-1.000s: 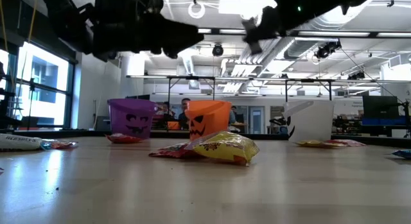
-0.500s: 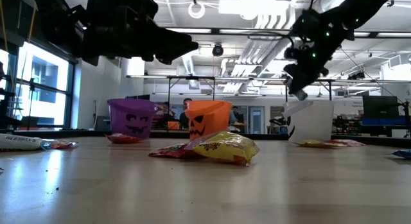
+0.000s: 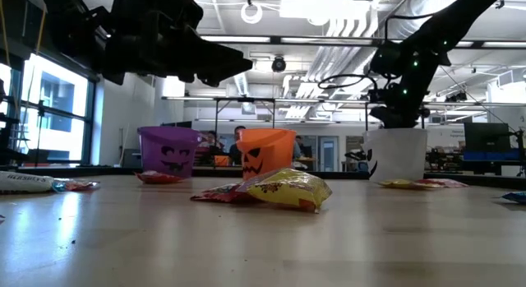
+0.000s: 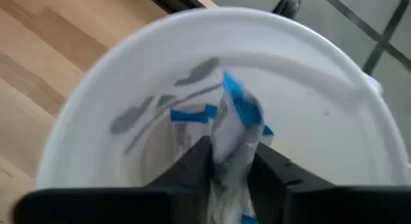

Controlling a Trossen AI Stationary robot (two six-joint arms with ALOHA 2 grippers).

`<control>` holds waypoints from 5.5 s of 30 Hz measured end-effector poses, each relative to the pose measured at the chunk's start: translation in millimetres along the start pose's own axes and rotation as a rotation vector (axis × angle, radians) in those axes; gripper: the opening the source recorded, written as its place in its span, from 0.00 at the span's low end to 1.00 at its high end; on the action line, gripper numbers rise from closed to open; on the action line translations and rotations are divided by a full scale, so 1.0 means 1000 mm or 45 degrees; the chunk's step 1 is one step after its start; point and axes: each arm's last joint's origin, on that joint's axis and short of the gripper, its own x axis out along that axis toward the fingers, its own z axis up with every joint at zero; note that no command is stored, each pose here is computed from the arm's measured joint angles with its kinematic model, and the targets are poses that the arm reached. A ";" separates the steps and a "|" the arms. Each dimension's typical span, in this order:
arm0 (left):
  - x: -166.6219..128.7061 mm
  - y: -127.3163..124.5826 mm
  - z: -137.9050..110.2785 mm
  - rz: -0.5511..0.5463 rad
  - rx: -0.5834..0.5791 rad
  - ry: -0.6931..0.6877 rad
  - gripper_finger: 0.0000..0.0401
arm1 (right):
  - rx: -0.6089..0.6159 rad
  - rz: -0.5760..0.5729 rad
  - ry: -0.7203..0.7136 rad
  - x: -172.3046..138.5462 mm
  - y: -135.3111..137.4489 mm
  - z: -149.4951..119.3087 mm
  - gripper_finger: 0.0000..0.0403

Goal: Sort candy
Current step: Put the white chocolate bar into the white bucket, then put the yellow candy into the orange bucket, then put the white chocolate bar into the white bucket

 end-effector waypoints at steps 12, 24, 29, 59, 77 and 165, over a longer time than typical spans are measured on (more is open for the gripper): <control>0.000 0.000 -0.001 -0.002 0.007 0.017 0.47 | -0.088 0.009 0.010 -0.079 0.017 0.029 0.51; 0.000 0.000 -0.001 -0.002 0.016 0.017 0.47 | -0.240 0.382 0.108 -0.135 0.098 -0.037 0.04; 0.000 0.000 -0.001 -0.003 0.016 0.017 0.47 | -0.288 0.518 0.256 -0.139 0.132 -0.084 0.02; 0.000 -0.001 -0.005 -0.011 -0.002 0.066 0.47 | -0.491 0.938 0.493 -0.156 0.304 -0.197 0.53; -0.001 -0.001 -0.011 0.025 -0.016 0.143 0.43 | -0.573 0.673 0.745 -0.138 0.341 -0.195 0.26; -0.002 -0.029 -0.029 0.037 -0.059 0.390 0.18 | -0.389 0.687 -0.457 -0.091 0.153 -0.055 0.00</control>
